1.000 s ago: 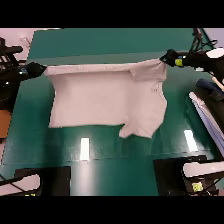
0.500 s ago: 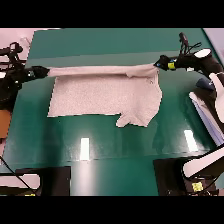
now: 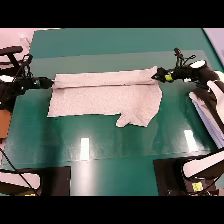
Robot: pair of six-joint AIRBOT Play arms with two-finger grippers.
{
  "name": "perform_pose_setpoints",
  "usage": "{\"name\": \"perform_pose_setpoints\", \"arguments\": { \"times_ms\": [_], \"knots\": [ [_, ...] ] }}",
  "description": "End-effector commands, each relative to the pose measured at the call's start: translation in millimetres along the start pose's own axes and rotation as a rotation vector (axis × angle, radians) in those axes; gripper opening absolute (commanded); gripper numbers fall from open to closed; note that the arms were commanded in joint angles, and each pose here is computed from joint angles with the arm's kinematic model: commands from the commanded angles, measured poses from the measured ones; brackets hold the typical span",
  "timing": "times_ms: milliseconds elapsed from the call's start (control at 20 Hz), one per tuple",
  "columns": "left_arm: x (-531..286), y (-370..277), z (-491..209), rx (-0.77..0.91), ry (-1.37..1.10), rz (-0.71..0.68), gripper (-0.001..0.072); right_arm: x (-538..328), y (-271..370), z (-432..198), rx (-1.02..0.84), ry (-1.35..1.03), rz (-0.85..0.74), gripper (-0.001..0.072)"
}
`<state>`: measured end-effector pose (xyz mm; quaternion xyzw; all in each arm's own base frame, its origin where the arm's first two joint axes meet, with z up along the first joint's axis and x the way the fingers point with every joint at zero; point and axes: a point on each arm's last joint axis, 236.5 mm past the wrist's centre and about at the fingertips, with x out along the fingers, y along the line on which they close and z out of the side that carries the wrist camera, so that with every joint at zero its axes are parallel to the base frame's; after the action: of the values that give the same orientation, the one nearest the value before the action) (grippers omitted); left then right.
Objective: Fold the shirts.
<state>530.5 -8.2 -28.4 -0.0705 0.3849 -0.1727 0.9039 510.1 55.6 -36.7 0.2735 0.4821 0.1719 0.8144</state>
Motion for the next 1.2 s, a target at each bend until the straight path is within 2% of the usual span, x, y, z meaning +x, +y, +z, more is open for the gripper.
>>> {"name": "perform_pose_setpoints", "arguments": {
  "times_ms": [0,50,100,150,300,350,400,750,1150],
  "knots": [
    [1.3,-3.7,-9.7,-0.004,0.038,-0.02,0.0078,3.3,4.2,-6.6,-0.003,0.016,0.006,0.0016],
    [0.3,-3.4,-8.4,-0.028,0.039,-0.02,0.0363,1.4,6.6,-6.5,-0.007,0.017,0.01,0.0074],
    [-4.4,-1.4,-5.0,-0.076,0.045,-0.02,0.06,-4.4,7.3,-3.9,-0.009,0.01,0.011,0.0317],
    [-12.2,3.0,-0.5,-0.136,0.052,-0.014,0.0601,-14.2,7.2,-0.7,-0.01,0.002,0.013,0.0531],
    [-47.7,20.4,-2.0,-0.261,0.086,-0.024,0.0603,-58.5,2.4,6.5,-0.004,-0.018,0.028,0.0536],
    [-58.4,22.9,-13.1,-0.309,0.12,-0.043,0.0688,-74.3,0.2,5.8,0.004,-0.015,0.036,0.0536],
    [-68.6,23.2,-32.0,-0.359,0.176,-0.068,0.0698,-87.5,-1.2,3.7,0.01,-0.009,0.044,0.0535],
    [-92.4,-25.6,-160.8,-0.524,0.511,-0.206,0.0698,-121.7,-14.3,-60.5,0.094,0.002,-0.005,0.0533],
    [-82.9,-23.5,-164.5,-0.567,0.478,-0.193,0.0688,-125.4,-7.7,-108.5,0.111,-0.017,-0.023,0.053]
  ]
}}
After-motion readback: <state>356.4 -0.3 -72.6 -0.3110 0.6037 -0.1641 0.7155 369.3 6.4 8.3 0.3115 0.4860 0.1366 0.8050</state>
